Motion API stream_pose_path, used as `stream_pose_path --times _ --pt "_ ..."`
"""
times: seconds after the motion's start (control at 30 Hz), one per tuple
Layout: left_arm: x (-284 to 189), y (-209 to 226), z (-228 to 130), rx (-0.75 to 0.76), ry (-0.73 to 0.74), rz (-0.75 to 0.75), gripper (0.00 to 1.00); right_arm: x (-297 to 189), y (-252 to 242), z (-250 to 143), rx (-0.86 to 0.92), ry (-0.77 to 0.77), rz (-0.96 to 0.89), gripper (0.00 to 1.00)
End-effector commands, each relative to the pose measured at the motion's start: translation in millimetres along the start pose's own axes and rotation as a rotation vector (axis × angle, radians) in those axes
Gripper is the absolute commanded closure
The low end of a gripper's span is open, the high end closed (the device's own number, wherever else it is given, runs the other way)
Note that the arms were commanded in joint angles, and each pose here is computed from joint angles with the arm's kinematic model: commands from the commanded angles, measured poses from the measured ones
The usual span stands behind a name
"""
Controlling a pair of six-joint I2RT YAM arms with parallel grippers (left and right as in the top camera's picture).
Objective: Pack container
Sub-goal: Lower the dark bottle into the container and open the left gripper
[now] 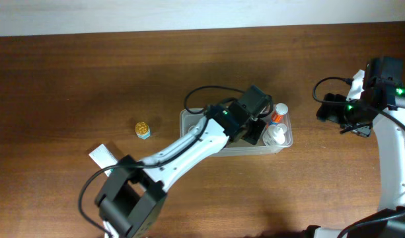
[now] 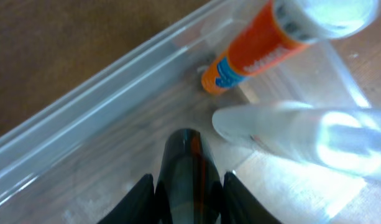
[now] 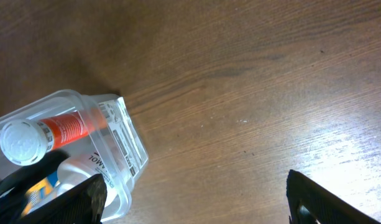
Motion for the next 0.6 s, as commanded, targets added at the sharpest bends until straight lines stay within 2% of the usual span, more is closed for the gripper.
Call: stream_pose_path --times 0.0,0.1,0.17,0.23,0.27,0.33,0.43,0.57 --pt "13.6 -2.7 5.6 0.016 -0.028 -0.018 1.0 -1.4 0.3 0.7 0.013 -0.001 0.007 0.15" --pt "20.6 -2.5 6.8 0.016 -0.038 -0.017 0.97 -1.4 0.2 -0.2 0.013 0.004 0.006 0.15" --pt "22.9 -2.2 5.9 0.016 -0.033 -0.016 0.91 -1.4 0.2 -0.1 0.013 0.004 0.006 0.16" --pt "22.9 -2.1 5.4 0.016 -0.031 -0.015 0.79 -1.5 0.1 -0.1 0.014 0.004 0.006 0.15" --pt "22.9 -2.1 5.4 0.016 -0.031 -0.015 0.64 -1.5 0.1 -0.1 0.013 0.004 0.006 0.15" --pt "22.7 -2.1 5.6 0.017 -0.032 -0.016 0.52 -1.5 0.1 -0.1 0.013 0.004 0.006 0.15" --pt "18.4 -2.4 8.3 0.027 -0.038 -0.016 0.43 -1.5 0.1 -0.1 0.013 0.004 0.006 0.15" --pt "-10.7 -4.8 25.2 0.075 -0.098 -0.024 0.31 -1.5 0.1 -0.1 0.008 0.004 0.006 0.15"
Point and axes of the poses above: each gripper's point midway between its finger pads, its own x axis out along the fingers, its own y axis along the line the jaws close on, z = x × y, the point moved 7 cm from there along -x, back along the fingers, and after that the axes turned 1 degree about x, right-handed, at the moved point
